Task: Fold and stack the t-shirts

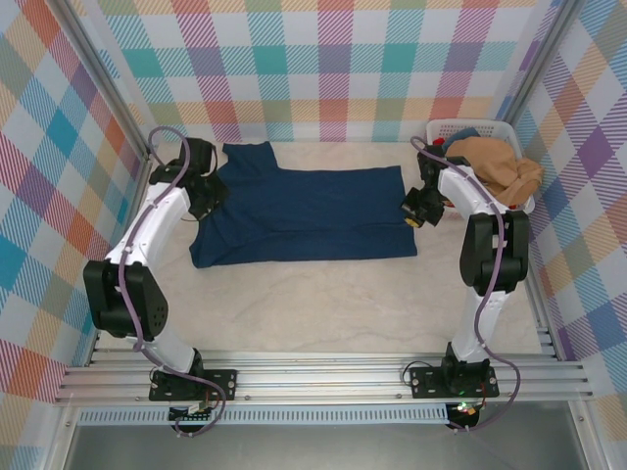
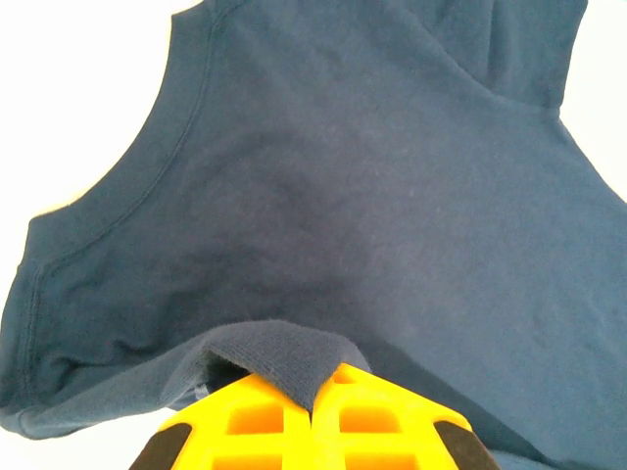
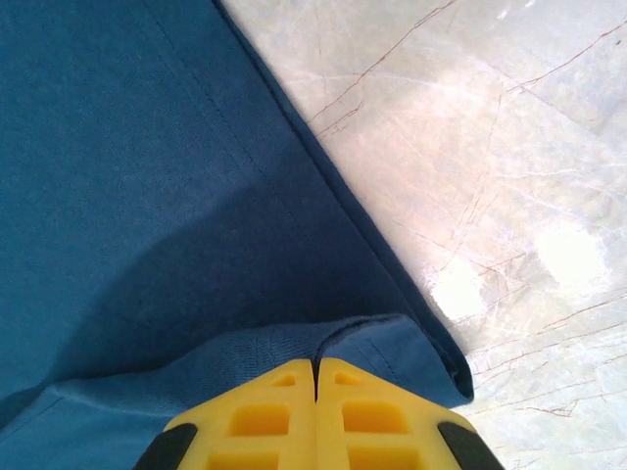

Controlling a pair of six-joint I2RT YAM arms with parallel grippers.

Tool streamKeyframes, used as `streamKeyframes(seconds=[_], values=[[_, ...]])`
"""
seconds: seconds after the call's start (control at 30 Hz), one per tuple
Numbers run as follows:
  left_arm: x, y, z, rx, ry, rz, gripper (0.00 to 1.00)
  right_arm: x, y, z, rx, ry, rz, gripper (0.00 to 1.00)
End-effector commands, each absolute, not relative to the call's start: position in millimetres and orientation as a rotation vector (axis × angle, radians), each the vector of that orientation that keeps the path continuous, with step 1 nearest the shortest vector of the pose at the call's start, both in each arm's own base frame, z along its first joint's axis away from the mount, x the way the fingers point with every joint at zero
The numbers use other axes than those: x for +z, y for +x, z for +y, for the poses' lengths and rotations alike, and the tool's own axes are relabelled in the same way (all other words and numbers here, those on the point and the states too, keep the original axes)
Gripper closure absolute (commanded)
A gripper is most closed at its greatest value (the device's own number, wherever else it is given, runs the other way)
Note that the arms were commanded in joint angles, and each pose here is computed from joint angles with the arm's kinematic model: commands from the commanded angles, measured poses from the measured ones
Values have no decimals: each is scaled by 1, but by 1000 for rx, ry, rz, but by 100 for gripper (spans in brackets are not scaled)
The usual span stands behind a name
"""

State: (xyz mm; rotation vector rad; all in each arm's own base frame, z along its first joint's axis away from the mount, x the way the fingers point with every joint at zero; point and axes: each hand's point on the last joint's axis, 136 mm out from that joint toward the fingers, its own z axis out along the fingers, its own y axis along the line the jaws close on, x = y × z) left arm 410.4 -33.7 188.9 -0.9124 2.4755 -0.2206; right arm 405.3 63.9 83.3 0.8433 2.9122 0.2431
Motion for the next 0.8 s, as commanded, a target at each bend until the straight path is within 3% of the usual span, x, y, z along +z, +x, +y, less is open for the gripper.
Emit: streamKeyframes(seconds=[0.0,0.77], values=[[197,429,-30,-206,-848,2458,100,83,401,58,207,890,2917,100],[171,477,-24,-102,-764,2525,100,81,412,58,202,902,2916,100]])
